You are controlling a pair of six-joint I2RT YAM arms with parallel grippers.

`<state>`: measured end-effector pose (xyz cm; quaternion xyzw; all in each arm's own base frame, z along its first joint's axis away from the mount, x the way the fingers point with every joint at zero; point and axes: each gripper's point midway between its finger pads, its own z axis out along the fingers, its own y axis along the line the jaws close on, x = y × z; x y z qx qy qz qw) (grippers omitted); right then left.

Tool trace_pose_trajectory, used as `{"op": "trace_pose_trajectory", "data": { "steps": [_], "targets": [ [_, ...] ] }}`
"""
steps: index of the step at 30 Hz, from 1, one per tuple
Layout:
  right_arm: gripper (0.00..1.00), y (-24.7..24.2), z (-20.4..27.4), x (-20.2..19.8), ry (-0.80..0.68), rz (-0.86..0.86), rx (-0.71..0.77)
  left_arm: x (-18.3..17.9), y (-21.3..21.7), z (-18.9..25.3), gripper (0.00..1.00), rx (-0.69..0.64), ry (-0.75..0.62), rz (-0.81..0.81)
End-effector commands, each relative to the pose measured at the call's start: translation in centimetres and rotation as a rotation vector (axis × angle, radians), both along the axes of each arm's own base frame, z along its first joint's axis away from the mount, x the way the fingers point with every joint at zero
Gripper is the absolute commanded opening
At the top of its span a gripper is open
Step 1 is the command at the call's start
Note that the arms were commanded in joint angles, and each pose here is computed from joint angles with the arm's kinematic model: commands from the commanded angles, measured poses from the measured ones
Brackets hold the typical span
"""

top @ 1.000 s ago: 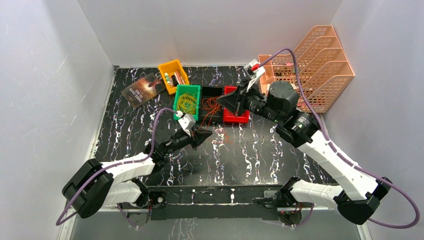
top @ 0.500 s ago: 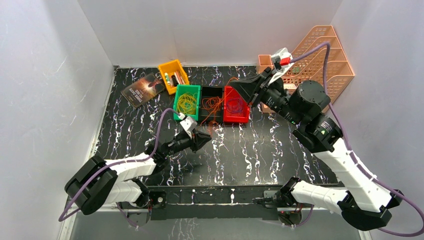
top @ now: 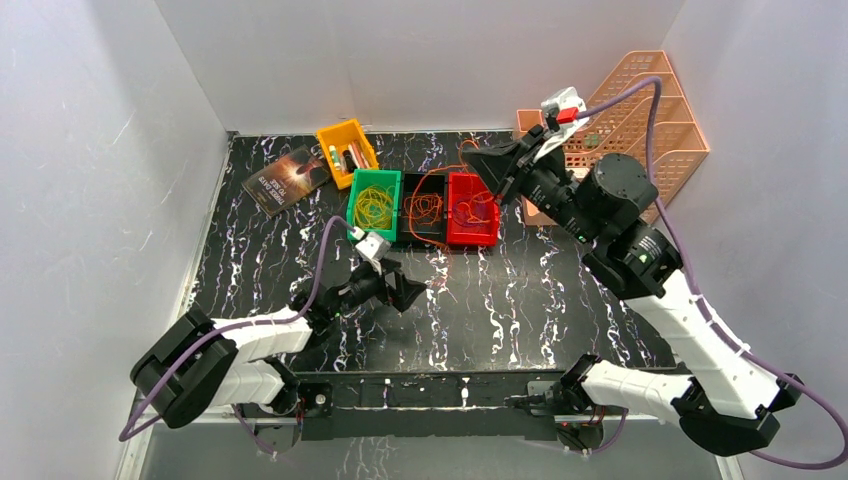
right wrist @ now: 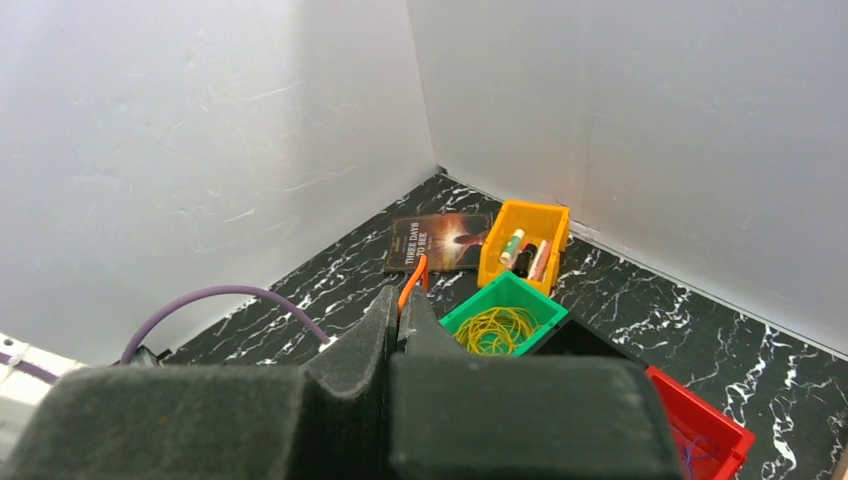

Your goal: Untangle the cables

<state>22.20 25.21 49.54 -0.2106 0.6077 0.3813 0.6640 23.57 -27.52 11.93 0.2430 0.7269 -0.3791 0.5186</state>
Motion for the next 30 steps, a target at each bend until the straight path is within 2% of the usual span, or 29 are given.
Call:
{"op": "trace_pose_trajectory", "data": {
  "steps": [1, 5, 13, 22, 30],
  "targets": [
    [0.0, -0.6, 2.1, 1.3, -0.054, -0.072, 0.035, 1.3, 2.5, -0.9, 0.98, -0.002, 0.04, 0.18],
    [0.0, -0.5, 1.5, 2.8, -0.029, -0.128, 0.022, 1.3, 4.1, -1.6, 0.98, -0.018, 0.073, 0.271],
    [0.0, 2.3, 0.0, 5.8, -0.001, -0.137, -0.03, 1.4, 7.0, -3.8, 0.98, -0.004, 0.281, 0.495],
    [0.0, 5.7, -3.3, 10.6, 0.026, -0.137, -0.058, 1.1, 7.3, -4.4, 0.98, 0.042, 0.329, 0.508],
    [0.0, 5.9, -7.2, 15.5, 0.115, -0.147, -0.04, 1.2, 7.6, -4.2, 0.98, 0.097, 0.321, 0.51]
  ]
}}
